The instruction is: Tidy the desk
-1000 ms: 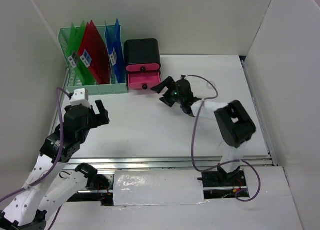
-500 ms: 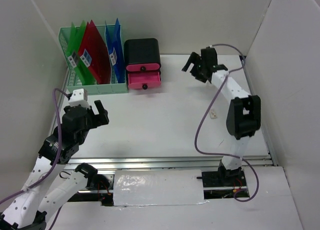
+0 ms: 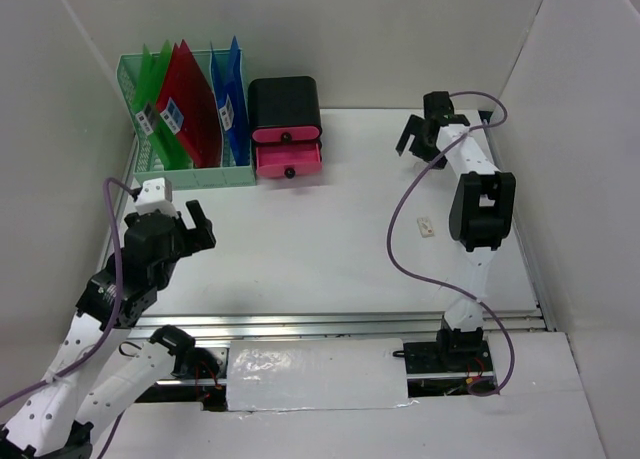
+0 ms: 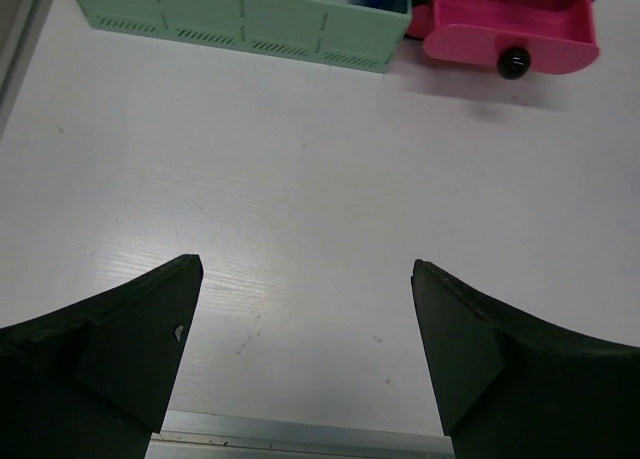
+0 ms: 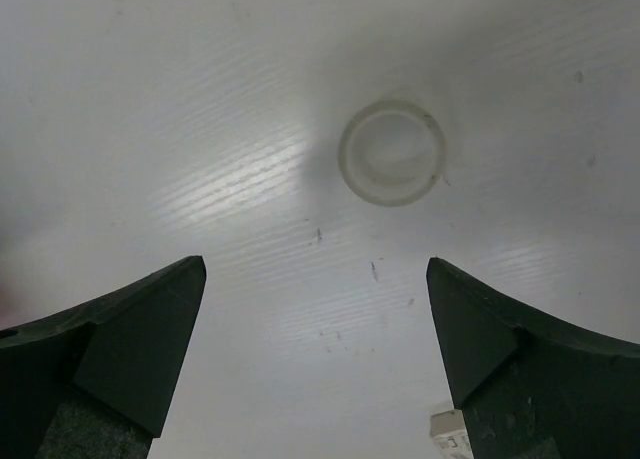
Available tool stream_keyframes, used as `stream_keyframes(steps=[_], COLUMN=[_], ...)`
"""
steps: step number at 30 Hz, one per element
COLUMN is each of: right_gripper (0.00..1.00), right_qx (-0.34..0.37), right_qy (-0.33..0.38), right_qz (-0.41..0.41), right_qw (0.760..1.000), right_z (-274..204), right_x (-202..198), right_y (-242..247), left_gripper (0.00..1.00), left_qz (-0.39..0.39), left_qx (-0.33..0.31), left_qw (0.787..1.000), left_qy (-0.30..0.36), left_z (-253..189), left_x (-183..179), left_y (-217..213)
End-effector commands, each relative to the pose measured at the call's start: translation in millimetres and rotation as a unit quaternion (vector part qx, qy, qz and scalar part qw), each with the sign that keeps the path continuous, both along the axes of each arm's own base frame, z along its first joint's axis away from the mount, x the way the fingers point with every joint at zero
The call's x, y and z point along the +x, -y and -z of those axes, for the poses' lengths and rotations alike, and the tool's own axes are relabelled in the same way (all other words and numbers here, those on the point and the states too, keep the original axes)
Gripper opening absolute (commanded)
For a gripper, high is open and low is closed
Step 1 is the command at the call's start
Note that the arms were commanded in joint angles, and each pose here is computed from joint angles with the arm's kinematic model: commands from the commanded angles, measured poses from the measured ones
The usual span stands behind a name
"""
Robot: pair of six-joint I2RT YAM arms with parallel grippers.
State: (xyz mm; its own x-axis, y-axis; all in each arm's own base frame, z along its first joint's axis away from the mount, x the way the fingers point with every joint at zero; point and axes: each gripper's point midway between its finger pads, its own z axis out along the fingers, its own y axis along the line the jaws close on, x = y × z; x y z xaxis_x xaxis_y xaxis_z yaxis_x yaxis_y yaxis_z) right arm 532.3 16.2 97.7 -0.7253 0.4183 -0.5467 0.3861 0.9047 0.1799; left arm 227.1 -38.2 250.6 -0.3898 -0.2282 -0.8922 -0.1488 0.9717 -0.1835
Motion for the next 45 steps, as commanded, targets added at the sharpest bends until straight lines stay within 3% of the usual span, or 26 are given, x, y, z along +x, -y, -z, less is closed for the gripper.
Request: stream_keyframes(steps=[1, 7, 10, 17, 26, 38, 45], right_gripper=[1.0, 1.0, 1.0, 0.98, 0.76, 0.66, 0.52], right_qx=[-0.017, 0.006, 0.009, -0.042, -0.024, 0.011, 0.02], right_qy=[-0.001, 0.002, 0.025, 0.034, 0.026, -0.014, -0.053], right_qz=[-0.019, -0.016, -0.079, -0.088, -0.13, -0.163, -0.162], right_qw=[1.0, 1.0, 0.997, 0.995, 0.991, 0.986, 0.985], right_z=[-13.4, -12.4, -18.6, -26.2, -5.2, 33.2, 61.5], right_x=[-12.7, -26.8, -23.1, -0.6, 26.8, 37.6, 24.2], right_y=[2.1, 26.0, 19.6, 34.4, 17.3, -1.9, -3.5], left_gripper=[1.0, 1.0, 1.0, 1.0, 1.0, 1.0, 0.99], left_qz=[-0.077, -0.121, -0.109, -0.063, -0.041, -0.024, -0.019], left_qx=[0.015, 0.03, 0.029, 0.024, 0.02, 0.02, 0.019], left_qw=[0.997, 0.992, 0.993, 0.997, 0.998, 0.999, 0.999], left_qy=[0.0, -0.031, -0.03, -0.034, -0.034, -0.041, -0.041], left_z=[-0.8, 9.8, 10.3, 13.9, 14.7, 17.9, 18.1], left_x=[2.4, -0.4, 1.0, 6.2, 8.1, 10.6, 11.0], left_y=[-23.5, -35.0, -31.7, -16.4, -8.8, -2.3, -0.4])
